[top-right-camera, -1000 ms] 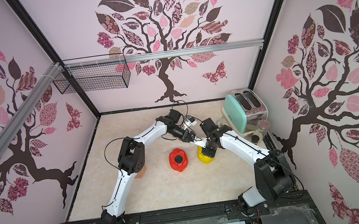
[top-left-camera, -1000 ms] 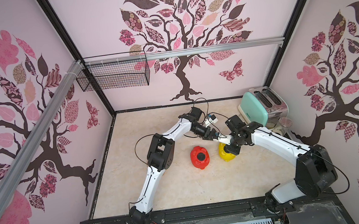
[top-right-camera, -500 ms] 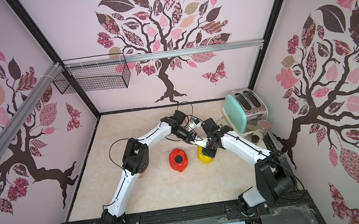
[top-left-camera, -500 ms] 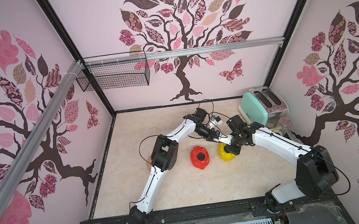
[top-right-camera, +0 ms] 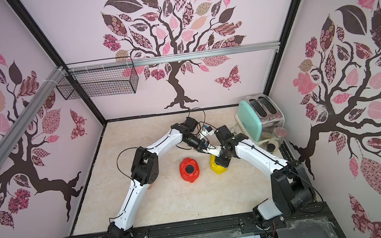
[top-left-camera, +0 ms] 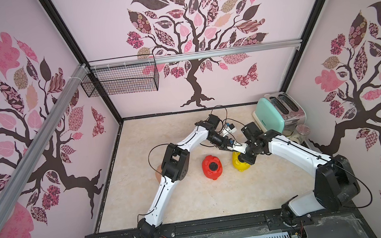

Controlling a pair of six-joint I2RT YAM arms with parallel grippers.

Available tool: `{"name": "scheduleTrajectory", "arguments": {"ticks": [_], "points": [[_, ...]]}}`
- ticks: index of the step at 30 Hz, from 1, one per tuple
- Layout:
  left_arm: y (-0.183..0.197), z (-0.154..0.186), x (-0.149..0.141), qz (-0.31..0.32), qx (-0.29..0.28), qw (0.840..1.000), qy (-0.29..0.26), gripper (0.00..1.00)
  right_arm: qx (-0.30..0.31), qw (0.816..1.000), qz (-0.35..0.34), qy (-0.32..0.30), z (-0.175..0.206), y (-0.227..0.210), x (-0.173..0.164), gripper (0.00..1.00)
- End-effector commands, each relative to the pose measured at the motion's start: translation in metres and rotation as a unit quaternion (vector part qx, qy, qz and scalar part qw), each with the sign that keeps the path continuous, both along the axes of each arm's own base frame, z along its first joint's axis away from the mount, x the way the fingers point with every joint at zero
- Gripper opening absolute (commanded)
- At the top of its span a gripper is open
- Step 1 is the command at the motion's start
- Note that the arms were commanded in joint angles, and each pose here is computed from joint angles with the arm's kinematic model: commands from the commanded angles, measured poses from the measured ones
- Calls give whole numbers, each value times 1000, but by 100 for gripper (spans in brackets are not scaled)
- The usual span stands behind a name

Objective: Close piggy banks
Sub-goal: Hold the piggy bank at the center of the board.

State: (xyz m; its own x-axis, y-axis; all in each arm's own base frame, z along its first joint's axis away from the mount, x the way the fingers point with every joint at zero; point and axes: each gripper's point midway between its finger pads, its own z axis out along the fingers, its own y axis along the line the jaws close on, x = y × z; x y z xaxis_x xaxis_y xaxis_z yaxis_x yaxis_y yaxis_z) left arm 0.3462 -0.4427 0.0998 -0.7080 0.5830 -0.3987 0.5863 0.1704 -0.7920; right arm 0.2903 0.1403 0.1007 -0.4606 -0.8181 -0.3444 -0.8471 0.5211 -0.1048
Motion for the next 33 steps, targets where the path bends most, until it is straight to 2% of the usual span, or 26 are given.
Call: {"name": "scheduleTrajectory", "arguments": {"ticks": [1,21,33], "points": [[6,-37,0,4,43,999,12,66,-24,999,-16,44,-24,-11,-15,0],[13,-47,-15,-25,56,998,15,68,-26,998,-25,45,-27,-13,-12,0],[13,-59,-7,-9,86,996,5,67,-27,998,-28,46,-28,-14,-13,0]]}}
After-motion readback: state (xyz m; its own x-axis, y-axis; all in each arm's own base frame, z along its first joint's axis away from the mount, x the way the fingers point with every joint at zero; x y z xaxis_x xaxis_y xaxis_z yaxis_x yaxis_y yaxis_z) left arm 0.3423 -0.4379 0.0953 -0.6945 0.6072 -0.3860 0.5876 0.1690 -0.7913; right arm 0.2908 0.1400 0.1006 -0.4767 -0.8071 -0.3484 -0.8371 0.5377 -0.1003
